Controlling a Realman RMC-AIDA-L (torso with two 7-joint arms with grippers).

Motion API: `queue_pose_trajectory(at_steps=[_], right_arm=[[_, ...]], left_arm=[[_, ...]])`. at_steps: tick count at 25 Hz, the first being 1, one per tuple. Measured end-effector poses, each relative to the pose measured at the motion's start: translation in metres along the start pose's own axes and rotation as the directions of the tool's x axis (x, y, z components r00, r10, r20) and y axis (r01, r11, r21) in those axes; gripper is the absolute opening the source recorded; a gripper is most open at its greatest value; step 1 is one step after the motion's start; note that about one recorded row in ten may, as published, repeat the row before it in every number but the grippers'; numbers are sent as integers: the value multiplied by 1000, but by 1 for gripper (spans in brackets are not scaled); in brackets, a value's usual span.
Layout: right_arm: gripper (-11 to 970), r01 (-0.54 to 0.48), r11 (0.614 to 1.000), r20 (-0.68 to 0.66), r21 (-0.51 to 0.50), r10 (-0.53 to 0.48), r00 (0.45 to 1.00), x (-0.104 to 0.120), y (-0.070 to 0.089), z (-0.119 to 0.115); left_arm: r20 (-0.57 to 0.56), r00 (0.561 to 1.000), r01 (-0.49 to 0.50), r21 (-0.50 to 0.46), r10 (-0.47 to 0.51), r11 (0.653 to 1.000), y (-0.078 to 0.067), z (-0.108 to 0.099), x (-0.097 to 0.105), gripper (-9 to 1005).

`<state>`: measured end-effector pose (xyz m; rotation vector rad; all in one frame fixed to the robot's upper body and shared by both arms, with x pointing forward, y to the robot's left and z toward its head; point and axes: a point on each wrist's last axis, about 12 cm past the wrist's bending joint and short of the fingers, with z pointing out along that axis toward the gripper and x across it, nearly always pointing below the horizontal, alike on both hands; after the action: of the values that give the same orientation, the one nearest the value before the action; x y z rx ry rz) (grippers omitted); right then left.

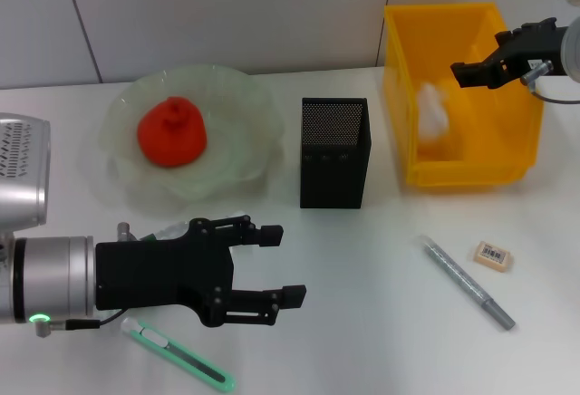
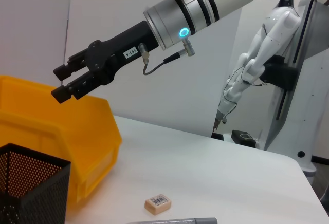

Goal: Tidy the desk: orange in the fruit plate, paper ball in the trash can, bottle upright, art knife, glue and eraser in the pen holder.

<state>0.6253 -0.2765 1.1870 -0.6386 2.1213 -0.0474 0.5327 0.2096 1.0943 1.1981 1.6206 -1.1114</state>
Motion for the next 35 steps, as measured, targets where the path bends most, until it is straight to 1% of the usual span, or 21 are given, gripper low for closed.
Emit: queue_pose_trajectory(at_steps=[5,8,11,14,16,18,21,24,26,30,32,35], right_arm=[[751,-15,1000,13,2,15,1000,-1,-1,-1],[751,-57,998,49,-32,59,997,-4,0,-3],[751,-94,990,118,-106,106,987,-9,-1,-10],[751,-107,972,218,-209,153,964,-12,-6,-23],[751,-97,959,277,-266,172,945,-12,-8,-31],[751,-74,946,333,-317,184,925,-9,-12,-38],[751,-8,930,390,-369,163,906,-3,-13,-46],[751,54,909,408,-413,131,904,4,-9,-50],[751,91,888,405,-450,113,907,9,-5,-52],[751,146,837,390,-527,85,917,19,1,-55],[751,195,807,398,-557,54,916,24,5,-59],[751,255,752,397,-607,9,918,32,10,-67]], left_arm=[[1,1000,3,-2,-3,1000,0,0,1,824],[2,1000,-4,-5,4,1000,0,0,1,824],[2,1000,-5,-5,5,1000,0,0,1,824],[4,1000,-5,-3,5,1000,1,1,1,825],[5,1000,-4,-3,5,1000,1,1,1,825],[6,1000,-3,-4,3,1000,0,1,1,825],[6,1000,-2,-6,2,1000,0,1,1,825],[6,1000,-3,-6,3,1000,1,1,1,825],[8,1000,-4,-8,4,1000,1,1,0,825],[11,1000,-3,-14,3,1000,2,0,0,824],[11,1000,-3,-17,4,1000,2,0,0,824],[12,1000,-3,-22,3,1000,3,-1,0,824]])
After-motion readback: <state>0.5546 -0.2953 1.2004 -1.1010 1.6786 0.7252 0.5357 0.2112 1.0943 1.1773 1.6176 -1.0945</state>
